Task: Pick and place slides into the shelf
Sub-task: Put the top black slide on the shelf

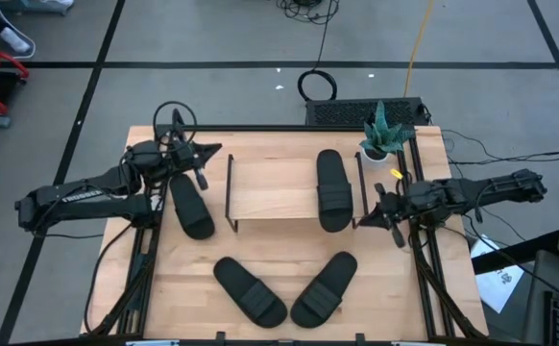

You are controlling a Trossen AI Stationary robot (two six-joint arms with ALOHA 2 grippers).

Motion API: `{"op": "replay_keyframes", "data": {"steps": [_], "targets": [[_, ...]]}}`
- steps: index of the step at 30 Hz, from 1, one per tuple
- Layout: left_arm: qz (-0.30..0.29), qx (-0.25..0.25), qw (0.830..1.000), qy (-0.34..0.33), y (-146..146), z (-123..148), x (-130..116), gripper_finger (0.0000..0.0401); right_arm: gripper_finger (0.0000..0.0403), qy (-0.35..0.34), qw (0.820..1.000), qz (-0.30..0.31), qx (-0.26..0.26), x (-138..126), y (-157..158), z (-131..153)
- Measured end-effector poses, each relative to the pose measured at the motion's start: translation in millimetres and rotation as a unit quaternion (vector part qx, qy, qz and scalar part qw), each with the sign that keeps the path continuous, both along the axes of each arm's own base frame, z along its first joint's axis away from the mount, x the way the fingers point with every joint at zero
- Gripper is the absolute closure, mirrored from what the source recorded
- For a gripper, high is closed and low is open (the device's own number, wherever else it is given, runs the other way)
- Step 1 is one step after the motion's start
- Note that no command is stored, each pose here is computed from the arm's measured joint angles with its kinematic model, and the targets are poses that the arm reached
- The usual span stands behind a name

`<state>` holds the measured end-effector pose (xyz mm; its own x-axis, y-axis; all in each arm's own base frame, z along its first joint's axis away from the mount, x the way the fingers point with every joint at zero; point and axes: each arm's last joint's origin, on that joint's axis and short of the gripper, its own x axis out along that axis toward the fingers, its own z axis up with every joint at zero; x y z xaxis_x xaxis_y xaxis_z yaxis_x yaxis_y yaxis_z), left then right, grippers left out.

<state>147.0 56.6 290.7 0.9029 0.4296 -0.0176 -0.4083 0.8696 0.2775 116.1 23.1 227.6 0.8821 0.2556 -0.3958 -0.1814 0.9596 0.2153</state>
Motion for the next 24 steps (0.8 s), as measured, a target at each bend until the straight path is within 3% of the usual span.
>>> {"op": "replay_keyframes", "data": {"steps": [6, 10, 24], "targets": [[-0.079, 0.013, 0.997, 0.006, -5.1, 0.4, -0.6, 0.0401, 0.0403, -0.086, 0.995, 0.039, -0.010, 3.6, 2.2, 16.5], [-0.091, 0.014, 0.996, -0.005, -6.0, 3.2, -4.9, 0.0401, 0.0403, -0.114, 0.992, 0.045, -0.035, 3.9, 1.7, 26.3], [-0.052, -0.064, 0.997, -0.004, -11.9, 0.2, -29.7, 0.0401, 0.0403, -0.155, 0.985, 0.005, -0.071, 19.3, -9.0, 33.5]]}}
